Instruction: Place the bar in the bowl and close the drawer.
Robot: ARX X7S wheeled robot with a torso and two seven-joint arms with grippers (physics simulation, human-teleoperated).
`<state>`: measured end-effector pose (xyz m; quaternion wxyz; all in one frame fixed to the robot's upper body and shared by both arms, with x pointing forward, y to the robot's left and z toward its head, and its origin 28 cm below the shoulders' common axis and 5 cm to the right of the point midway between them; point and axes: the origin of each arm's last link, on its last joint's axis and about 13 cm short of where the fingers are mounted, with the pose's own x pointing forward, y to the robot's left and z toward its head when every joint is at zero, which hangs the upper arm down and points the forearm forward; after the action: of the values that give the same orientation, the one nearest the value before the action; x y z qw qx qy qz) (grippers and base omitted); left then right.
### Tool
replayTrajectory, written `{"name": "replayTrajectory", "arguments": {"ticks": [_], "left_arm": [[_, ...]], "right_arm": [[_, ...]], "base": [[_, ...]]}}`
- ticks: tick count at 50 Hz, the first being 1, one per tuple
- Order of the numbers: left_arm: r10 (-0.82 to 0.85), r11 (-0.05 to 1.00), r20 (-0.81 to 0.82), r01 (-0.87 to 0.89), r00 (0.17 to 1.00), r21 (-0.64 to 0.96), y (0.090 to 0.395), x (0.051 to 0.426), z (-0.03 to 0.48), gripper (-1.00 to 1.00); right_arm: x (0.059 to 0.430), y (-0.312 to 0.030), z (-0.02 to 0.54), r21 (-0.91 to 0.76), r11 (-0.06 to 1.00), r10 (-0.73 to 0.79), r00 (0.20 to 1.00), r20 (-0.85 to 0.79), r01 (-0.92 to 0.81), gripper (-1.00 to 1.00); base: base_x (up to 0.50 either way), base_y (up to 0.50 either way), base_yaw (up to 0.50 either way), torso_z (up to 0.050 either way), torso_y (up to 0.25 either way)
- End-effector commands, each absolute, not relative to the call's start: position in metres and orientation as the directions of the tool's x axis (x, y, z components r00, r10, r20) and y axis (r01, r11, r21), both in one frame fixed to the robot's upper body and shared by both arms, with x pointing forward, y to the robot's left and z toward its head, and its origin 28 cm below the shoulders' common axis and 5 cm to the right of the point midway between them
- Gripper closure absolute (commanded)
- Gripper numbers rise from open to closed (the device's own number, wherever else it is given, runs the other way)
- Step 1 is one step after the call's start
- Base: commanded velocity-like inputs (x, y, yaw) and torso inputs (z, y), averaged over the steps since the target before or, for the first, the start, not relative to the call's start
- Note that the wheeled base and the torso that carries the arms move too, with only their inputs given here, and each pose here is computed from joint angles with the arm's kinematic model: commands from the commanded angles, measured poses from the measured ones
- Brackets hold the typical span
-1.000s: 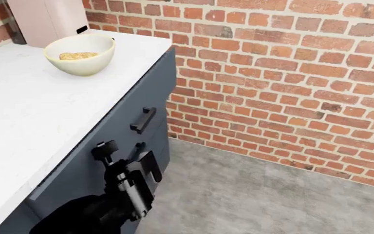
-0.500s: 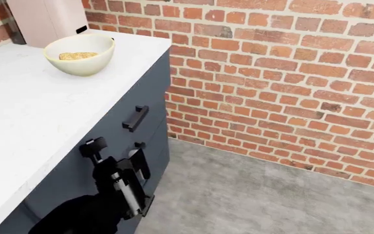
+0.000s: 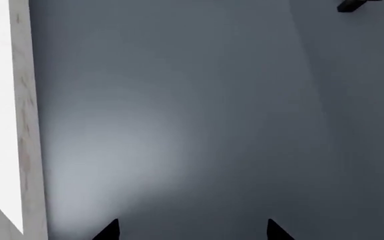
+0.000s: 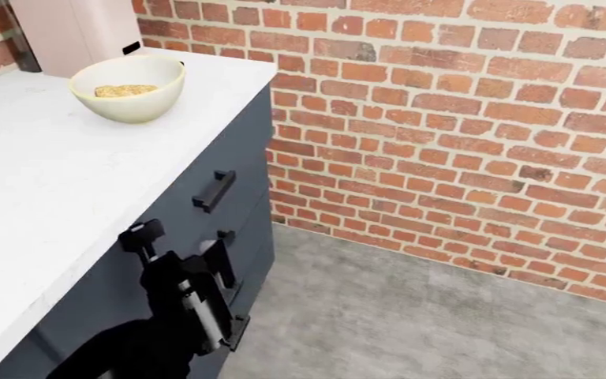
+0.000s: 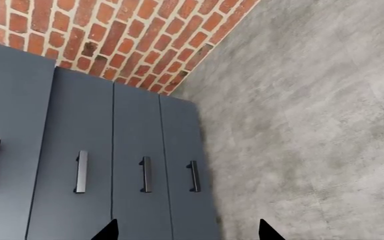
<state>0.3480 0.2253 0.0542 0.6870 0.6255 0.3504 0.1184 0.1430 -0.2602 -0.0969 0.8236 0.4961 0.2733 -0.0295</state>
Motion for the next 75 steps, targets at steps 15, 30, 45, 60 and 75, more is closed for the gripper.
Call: {"name": "replayTrajectory", "arguments": {"ticks": [15,30,45,60,75], "left_arm": [[0.697,0.082,-0.220,0.230,0.682,0.970,0.249,0.348,0.063,-1.00],[0.664,0.094,-0.245,0.246,0.706,0.965,0.248,0.350,0.063,-1.00],[0.332,-0.052,-0.312,0.348,0.890,0.936,0.235,0.370,0.064,-1.00],[0.291,-0.175,-0.436,0.496,0.852,0.851,0.241,0.371,0.061,-1.00],[0.375,-0.205,-0.523,0.619,0.765,0.758,0.246,0.370,0.064,-1.00]], "right_arm": [[0.139,-0.259,-0.099,0.799,0.508,0.220,0.848,-0.482,0.322,-1.00],[0.138,-0.259,-0.100,0.799,0.508,0.221,0.848,-0.481,0.322,-1.00],[0.136,-0.259,-0.100,0.800,0.507,0.222,0.848,-0.481,0.321,-1.00],[0.134,-0.259,-0.101,0.800,0.506,0.224,0.847,-0.482,0.321,-1.00],[0.133,-0.258,-0.102,0.800,0.507,0.224,0.847,-0.481,0.321,-1.00]], "base": [[0.00,0.00,0.00,0.000,0.001],[0.00,0.00,0.00,0.001,0.002],[0.00,0.00,0.00,0.000,0.000],[0.00,0.00,0.00,0.000,0.000],[0.00,0.00,0.00,0.000,0.000]]}}
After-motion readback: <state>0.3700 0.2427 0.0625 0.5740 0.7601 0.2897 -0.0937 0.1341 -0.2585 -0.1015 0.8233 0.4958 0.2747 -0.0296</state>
